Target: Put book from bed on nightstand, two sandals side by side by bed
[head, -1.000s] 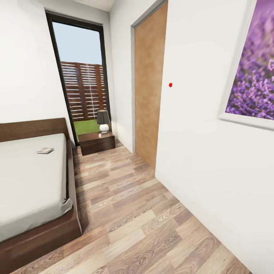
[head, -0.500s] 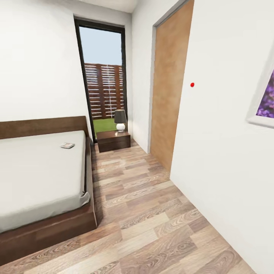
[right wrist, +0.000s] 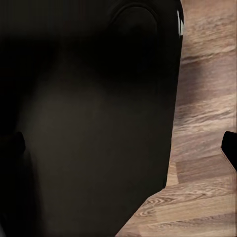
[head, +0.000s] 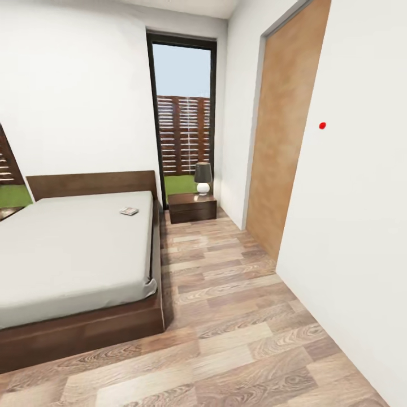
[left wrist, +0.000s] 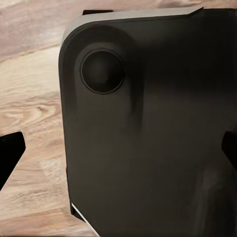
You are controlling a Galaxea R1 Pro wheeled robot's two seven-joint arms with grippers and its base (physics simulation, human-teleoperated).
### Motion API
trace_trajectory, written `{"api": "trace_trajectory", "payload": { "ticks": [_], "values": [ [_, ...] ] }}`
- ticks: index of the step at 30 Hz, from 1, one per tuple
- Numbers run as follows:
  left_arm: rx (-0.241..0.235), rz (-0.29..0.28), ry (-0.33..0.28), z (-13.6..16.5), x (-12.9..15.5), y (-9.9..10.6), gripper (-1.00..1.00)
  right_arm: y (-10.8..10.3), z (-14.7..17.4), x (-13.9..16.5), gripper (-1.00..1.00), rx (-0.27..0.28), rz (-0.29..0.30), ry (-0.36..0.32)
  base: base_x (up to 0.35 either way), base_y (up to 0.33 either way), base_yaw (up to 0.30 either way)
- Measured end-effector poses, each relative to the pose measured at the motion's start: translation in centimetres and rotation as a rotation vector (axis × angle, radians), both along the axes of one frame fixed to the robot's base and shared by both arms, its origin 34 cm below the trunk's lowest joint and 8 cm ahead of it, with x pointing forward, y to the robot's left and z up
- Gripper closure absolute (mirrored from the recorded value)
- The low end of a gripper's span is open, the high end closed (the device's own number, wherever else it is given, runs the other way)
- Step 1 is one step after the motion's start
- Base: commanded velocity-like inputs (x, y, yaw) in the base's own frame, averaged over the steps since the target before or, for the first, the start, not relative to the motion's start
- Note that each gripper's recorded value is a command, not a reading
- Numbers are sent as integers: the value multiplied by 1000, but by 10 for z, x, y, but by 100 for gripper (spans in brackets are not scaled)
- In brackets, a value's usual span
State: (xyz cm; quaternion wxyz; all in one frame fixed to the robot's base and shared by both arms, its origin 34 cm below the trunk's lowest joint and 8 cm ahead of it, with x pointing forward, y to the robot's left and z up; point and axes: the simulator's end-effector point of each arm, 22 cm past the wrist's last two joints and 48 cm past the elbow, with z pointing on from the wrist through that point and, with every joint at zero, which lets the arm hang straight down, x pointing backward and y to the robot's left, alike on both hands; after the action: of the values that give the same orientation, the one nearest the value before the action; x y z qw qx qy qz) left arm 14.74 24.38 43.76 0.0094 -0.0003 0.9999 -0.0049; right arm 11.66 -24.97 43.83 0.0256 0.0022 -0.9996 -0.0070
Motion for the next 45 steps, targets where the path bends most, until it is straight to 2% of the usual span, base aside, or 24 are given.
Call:
{"api": "trace_trajectory", "payload": {
  "ticks": [45],
  "values": [
    [0, 0, -32, 0, 8, 0, -100, 1, 0, 0, -100, 1, -1, 0, 0, 0, 292]
  ]
}}
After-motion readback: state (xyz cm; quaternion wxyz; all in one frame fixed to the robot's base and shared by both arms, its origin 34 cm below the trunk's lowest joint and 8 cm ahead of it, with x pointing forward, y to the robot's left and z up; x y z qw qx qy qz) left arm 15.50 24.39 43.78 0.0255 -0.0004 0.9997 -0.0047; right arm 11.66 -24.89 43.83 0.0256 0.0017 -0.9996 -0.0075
